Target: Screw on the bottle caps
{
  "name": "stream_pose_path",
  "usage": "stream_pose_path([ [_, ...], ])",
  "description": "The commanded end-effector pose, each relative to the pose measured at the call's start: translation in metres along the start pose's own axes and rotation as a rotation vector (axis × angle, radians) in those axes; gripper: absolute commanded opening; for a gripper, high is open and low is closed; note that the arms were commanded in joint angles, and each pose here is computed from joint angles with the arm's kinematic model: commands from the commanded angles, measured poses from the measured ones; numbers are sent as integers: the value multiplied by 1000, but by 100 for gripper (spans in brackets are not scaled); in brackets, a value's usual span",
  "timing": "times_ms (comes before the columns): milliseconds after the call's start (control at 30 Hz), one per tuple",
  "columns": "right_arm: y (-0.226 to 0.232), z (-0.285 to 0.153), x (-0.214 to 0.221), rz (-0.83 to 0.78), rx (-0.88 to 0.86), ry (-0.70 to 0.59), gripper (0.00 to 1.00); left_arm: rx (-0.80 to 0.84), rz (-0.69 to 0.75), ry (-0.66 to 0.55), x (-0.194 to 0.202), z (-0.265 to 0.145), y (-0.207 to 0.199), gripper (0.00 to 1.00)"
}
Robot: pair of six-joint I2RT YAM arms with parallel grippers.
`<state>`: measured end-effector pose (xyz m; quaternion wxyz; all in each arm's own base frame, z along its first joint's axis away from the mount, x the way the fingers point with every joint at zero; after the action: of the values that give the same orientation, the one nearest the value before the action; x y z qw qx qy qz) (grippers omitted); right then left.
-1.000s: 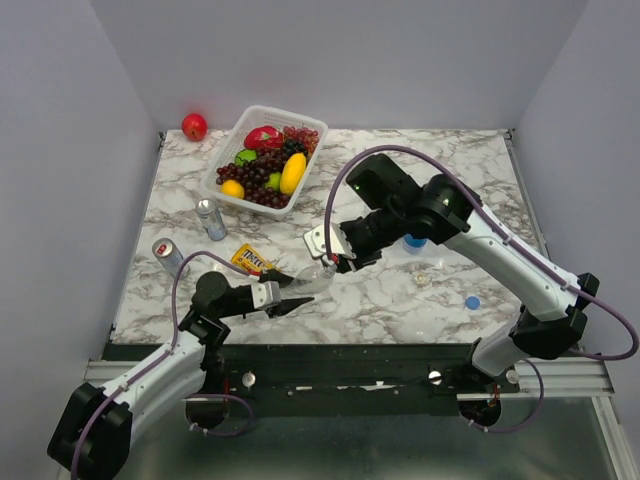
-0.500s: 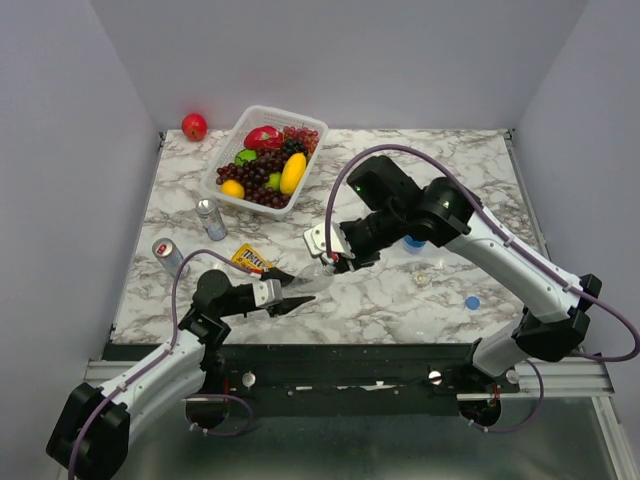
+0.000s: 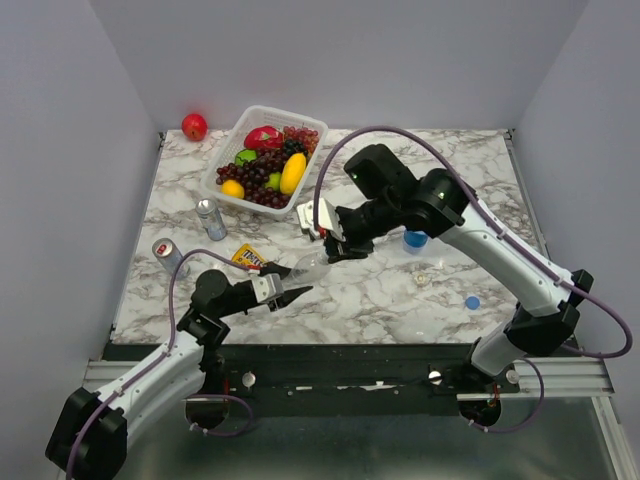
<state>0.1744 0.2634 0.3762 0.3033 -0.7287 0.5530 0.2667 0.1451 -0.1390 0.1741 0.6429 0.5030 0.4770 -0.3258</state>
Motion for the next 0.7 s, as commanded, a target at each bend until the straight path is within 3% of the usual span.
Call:
stream_pose_path([
  [0, -9, 18, 2, 227, -14, 9, 19, -160, 181, -136, -37, 1, 23, 0],
  [233, -20, 29, -6, 522, 22, -21, 18, -210, 221, -130, -45, 3, 33, 0],
  [333, -26, 38, -5, 672, 97, 7, 0, -236, 239, -120, -51, 4, 40, 0],
  [667, -35, 49, -2, 1034, 204, 12, 1, -281, 221, -56, -55, 2, 46, 0],
])
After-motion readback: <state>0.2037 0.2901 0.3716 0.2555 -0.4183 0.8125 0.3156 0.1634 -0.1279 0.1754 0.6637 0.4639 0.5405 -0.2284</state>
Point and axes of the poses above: each gripper's point midway between its finger pads, its own z axis out along the fingers, its own y axis along the line the jaws close on, x = y × z, the point moved 10 cm from there along -z, back along the fingers, and after that the axes turned 6 degrees about z, right-handed, at the moved point
